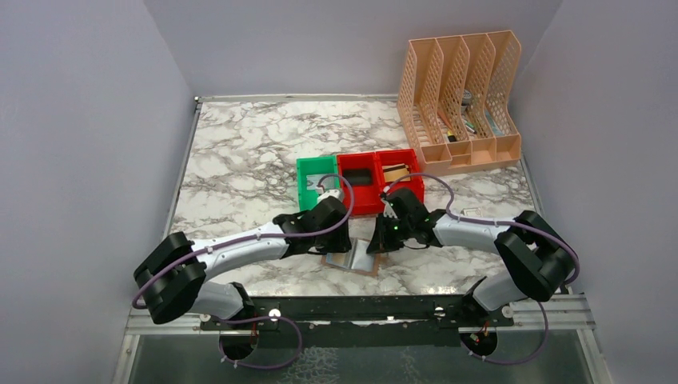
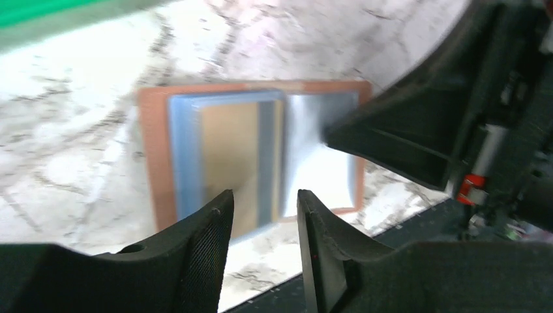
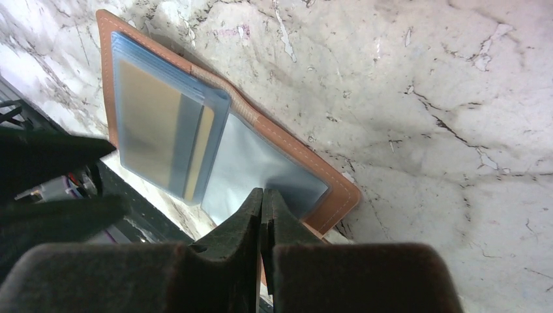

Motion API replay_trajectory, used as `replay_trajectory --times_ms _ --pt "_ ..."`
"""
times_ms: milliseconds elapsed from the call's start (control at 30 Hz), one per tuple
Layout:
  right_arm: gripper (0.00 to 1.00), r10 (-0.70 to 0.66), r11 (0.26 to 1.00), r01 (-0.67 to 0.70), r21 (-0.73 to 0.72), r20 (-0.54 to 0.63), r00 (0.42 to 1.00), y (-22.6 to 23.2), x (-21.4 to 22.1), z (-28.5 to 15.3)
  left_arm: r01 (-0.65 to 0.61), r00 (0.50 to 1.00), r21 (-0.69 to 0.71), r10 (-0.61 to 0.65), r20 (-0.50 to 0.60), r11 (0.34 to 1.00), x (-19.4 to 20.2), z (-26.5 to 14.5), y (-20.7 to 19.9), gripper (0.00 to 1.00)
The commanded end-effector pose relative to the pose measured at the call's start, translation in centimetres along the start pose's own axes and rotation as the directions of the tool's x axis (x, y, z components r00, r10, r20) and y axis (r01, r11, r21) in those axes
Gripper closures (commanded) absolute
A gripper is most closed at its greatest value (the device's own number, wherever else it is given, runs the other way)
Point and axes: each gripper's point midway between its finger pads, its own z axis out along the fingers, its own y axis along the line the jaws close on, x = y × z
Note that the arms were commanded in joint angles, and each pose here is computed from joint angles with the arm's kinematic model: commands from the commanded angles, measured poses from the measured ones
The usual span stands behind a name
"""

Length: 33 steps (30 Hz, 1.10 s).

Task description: Take the credit cards out of the card holder

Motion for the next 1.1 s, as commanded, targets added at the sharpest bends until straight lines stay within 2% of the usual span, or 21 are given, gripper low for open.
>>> replay_trajectory --times_ms 0,167,300,400,567,833,967,1067 --pt "0.94 -0.043 0.998 0.043 0.048 -0.001 0.999 -0.9 0.1 0.1 -0.024 0.999 -0.139 0.028 0.026 0.990 -1.2 -0.2 3.4 0.56" --pt "0.94 -0.076 0.997 0.076 0.001 0.013 0.997 0.4 -0.6 -0.2 -0.057 0.998 -0.144 0.051 -0.045 0.988 0.0 0.8 3.9 0.57" --pt "0.94 -0.114 0.993 0.114 -0.036 0.003 0.993 1.6 -1.3 -0.1 -0.083 0.993 -0.175 0.067 -0.095 0.981 1.0 1.4 4.8 0.68" --pt "0.92 -0.133 0.985 0.135 -0.108 0.021 0.991 3.4 -1.9 -0.6 -0.068 0.994 -0.188 0.050 -0.094 0.980 1.5 1.2 5.4 0.72" --pt "0.86 -0.168 0.960 0.168 -0.225 0.021 0.986 6.0 -1.8 -1.0 0.012 0.997 -0.206 -0.027 -0.071 0.978 2.0 0.9 6.0 0.73" --pt "0.82 -0.194 0.969 0.186 -0.162 -0.036 0.980 6.2 -0.5 1.1 0.149 0.985 -0.185 -0.161 -0.055 0.971 3.2 1.2 6.0 0.77" --pt "0.80 -0.133 0.991 0.131 -0.036 -0.048 0.990 4.0 -0.3 2.4 0.198 0.978 -0.171 -0.205 -0.025 0.965 3.1 0.9 6.0 0.77" --pt "0.77 -0.116 0.993 0.116 -0.005 -0.057 0.992 2.9 0.3 3.0 0.221 0.975 -0.152 -0.224 -0.003 0.963 3.0 0.5 6.0 0.77"
